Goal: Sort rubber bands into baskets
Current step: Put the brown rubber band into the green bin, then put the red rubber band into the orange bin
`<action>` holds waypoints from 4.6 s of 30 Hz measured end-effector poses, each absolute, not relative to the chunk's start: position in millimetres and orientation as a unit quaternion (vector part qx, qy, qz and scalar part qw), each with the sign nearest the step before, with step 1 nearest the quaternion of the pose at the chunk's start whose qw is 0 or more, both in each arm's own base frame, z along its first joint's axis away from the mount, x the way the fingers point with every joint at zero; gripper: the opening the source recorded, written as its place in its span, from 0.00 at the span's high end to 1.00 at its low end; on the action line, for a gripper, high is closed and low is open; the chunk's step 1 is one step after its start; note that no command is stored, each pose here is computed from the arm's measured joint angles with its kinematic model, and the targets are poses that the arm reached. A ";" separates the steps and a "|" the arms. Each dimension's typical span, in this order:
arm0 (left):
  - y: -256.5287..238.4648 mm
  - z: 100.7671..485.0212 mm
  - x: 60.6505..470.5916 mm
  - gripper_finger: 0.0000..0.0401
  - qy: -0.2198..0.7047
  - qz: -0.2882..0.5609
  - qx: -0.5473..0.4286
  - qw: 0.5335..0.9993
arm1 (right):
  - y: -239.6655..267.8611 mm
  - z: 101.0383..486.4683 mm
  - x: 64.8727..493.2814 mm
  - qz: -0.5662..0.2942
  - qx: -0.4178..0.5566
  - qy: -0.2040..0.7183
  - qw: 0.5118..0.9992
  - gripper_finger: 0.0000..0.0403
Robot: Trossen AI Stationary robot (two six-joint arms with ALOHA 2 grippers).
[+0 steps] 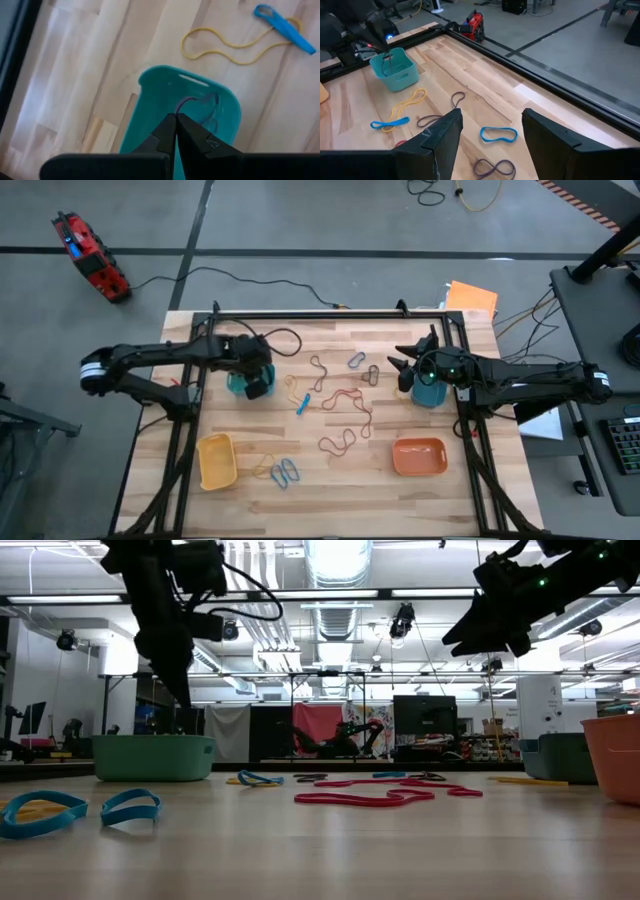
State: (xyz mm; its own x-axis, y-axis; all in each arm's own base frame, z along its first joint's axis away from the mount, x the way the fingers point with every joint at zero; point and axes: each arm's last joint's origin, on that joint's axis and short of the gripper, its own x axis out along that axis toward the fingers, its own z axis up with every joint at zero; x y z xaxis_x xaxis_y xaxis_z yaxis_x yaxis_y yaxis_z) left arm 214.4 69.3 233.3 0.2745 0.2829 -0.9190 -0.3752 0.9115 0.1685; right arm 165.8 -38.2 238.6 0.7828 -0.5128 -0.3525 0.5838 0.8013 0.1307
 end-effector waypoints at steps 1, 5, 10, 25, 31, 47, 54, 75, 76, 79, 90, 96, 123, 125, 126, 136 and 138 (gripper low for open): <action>69.7 231.1 215.6 1.00 0.570 0.206 -0.041 0.794 | -38.2 238.5 165.8 -0.293 0.117 0.152 0.937 0.50; 70.3 223.8 217.0 1.00 0.594 0.202 -0.042 0.777 | -38.2 238.1 165.8 -0.293 0.117 0.152 0.937 0.50; 70.4 216.5 215.0 1.00 0.628 0.198 -0.044 0.752 | -38.2 237.0 165.6 -0.293 0.117 0.154 0.936 0.50; 77.2 208.6 200.1 1.00 0.698 0.202 -0.060 0.685 | -38.0 236.3 165.6 -0.292 0.127 0.152 0.936 0.50; 81.7 208.4 197.1 1.00 0.698 0.221 -0.080 0.676 | -38.0 236.3 165.5 -0.292 0.126 0.152 0.936 0.50; 89.1 206.6 204.9 1.00 0.654 0.245 -0.093 0.709 | -37.9 231.9 164.9 -0.293 0.125 0.158 0.935 0.50; 91.0 199.9 215.8 1.00 0.599 0.227 -0.116 0.759 | -37.7 224.2 163.5 -0.295 0.132 0.167 0.931 0.50; 82.9 182.0 196.2 1.00 0.661 0.224 -0.132 0.704 | -37.6 220.2 162.9 -0.298 0.144 0.167 0.929 0.50; 83.0 183.9 196.3 1.00 0.664 0.224 -0.132 0.702 | -37.6 220.2 162.9 -0.298 0.144 0.167 0.929 0.50; 84.5 190.6 198.8 1.00 0.662 0.226 -0.123 0.704 | -37.6 220.2 162.9 -0.298 0.144 0.167 0.929 0.50; 90.1 193.4 213.0 1.00 0.625 0.215 -0.105 0.744 | -37.6 220.3 162.9 -0.298 0.144 0.167 0.929 0.50; 90.3 176.3 214.0 1.00 0.668 0.207 -0.115 0.706 | -37.6 220.2 162.9 -0.299 0.148 0.166 0.928 0.50; 93.2 177.7 218.2 0.72 0.701 0.205 -0.095 0.677 | -37.6 220.1 162.8 -0.299 0.147 0.166 0.928 0.50; 93.1 182.7 217.9 0.70 0.709 0.203 -0.096 0.669 | -37.6 220.1 162.8 -0.299 0.147 0.167 0.928 0.50; 93.2 185.0 217.8 0.70 0.712 0.204 -0.094 0.665 | -37.6 220.1 162.8 -0.299 0.147 0.167 0.928 0.50; 93.6 209.7 220.6 0.69 0.686 0.203 -0.057 0.697 | -37.6 220.1 162.8 -0.299 0.147 0.167 0.928 0.50; 90.7 220.2 220.4 0.69 0.656 0.205 -0.047 0.725 | -37.6 220.1 162.8 -0.298 0.146 0.167 0.928 0.50</action>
